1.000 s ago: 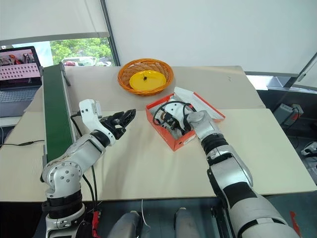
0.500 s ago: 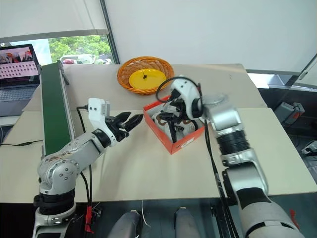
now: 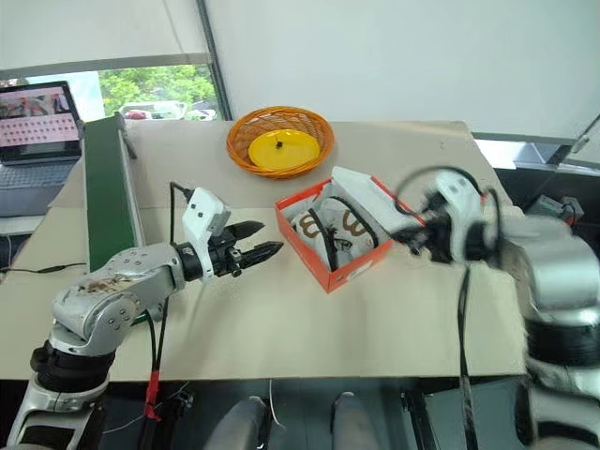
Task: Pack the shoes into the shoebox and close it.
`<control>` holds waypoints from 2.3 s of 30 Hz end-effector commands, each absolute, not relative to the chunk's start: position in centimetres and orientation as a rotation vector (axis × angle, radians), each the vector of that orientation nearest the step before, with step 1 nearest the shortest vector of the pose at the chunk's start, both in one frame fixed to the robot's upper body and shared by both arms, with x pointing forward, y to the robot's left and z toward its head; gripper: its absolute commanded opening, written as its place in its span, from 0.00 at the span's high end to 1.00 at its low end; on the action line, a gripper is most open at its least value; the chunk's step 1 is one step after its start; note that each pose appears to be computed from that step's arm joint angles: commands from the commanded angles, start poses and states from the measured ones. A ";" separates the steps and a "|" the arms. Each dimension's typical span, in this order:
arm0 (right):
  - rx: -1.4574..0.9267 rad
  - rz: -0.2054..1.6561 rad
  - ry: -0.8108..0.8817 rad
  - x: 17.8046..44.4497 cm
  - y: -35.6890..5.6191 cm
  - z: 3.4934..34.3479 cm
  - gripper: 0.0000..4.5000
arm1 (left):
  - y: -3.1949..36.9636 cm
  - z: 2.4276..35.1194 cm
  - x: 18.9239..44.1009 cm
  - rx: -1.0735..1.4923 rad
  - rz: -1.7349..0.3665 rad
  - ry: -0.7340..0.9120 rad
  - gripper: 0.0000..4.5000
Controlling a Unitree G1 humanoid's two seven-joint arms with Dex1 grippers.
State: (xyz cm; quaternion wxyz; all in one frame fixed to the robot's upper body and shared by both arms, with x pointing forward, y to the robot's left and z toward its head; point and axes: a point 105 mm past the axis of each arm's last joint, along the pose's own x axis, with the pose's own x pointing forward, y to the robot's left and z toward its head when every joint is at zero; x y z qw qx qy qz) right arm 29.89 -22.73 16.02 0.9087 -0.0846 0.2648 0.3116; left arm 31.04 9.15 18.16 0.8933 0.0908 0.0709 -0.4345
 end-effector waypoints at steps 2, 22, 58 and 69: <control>-0.001 0.455 0.552 28.9 -26.3 12.1 0.98 | 8.5 20.0 30.8 0.291 -0.989 0.082 0.31; 0.097 0.112 0.315 38.5 -28.0 4.4 0.98 | 10.2 21.6 30.7 0.385 -0.939 0.096 0.31; 0.269 1.037 0.087 35.8 -11.2 13.9 0.98 | 9.0 21.1 31.2 0.368 -0.927 0.081 0.31; -0.034 0.934 0.155 37.9 -10.5 14.8 0.98 | 9.1 20.9 31.2 0.354 -0.902 0.082 0.31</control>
